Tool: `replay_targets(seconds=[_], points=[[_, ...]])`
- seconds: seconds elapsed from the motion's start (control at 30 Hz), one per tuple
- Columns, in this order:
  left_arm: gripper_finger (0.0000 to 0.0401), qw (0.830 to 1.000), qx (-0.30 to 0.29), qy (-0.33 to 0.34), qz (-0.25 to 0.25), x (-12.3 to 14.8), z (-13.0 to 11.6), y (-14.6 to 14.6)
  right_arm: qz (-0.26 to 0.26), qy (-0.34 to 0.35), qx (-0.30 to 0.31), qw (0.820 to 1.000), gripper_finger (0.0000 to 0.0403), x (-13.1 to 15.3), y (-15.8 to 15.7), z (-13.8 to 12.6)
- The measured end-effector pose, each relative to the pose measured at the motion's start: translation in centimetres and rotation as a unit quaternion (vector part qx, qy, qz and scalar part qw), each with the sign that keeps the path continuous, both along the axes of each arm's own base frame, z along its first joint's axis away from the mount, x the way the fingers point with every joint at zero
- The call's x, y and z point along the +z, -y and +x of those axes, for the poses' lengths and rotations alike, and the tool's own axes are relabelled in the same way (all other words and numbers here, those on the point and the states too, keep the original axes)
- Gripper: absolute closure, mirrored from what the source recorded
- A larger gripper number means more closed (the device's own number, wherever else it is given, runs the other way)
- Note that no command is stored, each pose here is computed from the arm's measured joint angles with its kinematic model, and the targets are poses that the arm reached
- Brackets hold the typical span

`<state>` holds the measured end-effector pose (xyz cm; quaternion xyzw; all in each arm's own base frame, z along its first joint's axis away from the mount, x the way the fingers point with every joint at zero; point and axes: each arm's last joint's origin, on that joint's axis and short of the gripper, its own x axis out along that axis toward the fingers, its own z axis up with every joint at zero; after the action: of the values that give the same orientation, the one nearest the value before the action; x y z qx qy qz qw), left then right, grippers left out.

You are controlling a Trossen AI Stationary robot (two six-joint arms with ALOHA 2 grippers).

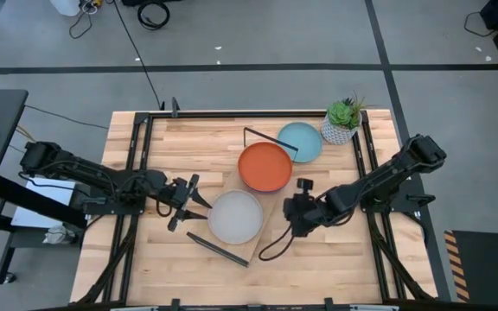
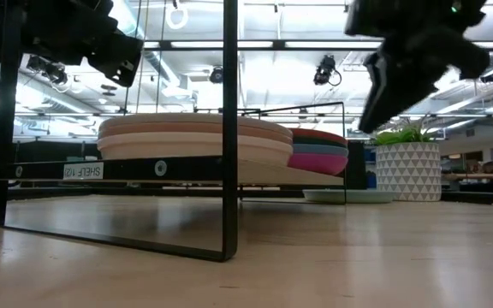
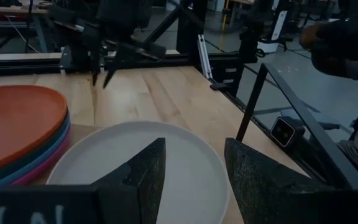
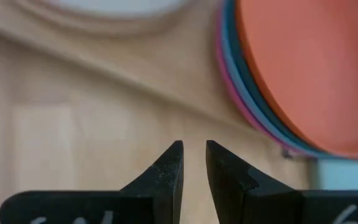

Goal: Place and stack plates onto a shelf
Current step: Adjust the shelf

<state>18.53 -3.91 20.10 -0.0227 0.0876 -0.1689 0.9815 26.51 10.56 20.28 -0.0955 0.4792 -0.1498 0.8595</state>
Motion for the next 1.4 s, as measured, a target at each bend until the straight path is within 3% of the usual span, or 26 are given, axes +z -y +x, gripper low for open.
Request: replay_targets(seconds=[0.3, 0.5, 0.8, 1.1, 1.4], points=[[0.023, 1.0, 0.0, -0.018, 0.003, -0.3, -0.1, 0.0, -0.066, -0.076, -0.062, 0.993, 0.0328, -0.5, 2.5, -1.4], [0.023, 0.999, 0.003, -0.045, -0.004, -0.8, -0.2, 0.0, -0.055, -0.055, -0.085, 0.993, 0.0328, -1.3, 4.1, -3.1], [0.0229, 1.0, 0.001, -0.027, -0.001, -0.5, -0.1, 0.0, -0.062, -0.068, -0.129, 0.987, 0.0328, -2.7, 8.3, -6.1], [0.0229, 1.0, -0.002, -0.013, 0.009, -0.3, 0.0, 0.0, -0.104, -0.062, -0.09, 0.989, 0.0328, -3.1, 12.0, -4.5], [0.0229, 0.999, -0.033, -0.019, 0.008, -0.4, -0.4, 1.2, -0.11, -0.031, -0.131, 0.985, 0.0328, -2.6, 14.8, -4.0]])
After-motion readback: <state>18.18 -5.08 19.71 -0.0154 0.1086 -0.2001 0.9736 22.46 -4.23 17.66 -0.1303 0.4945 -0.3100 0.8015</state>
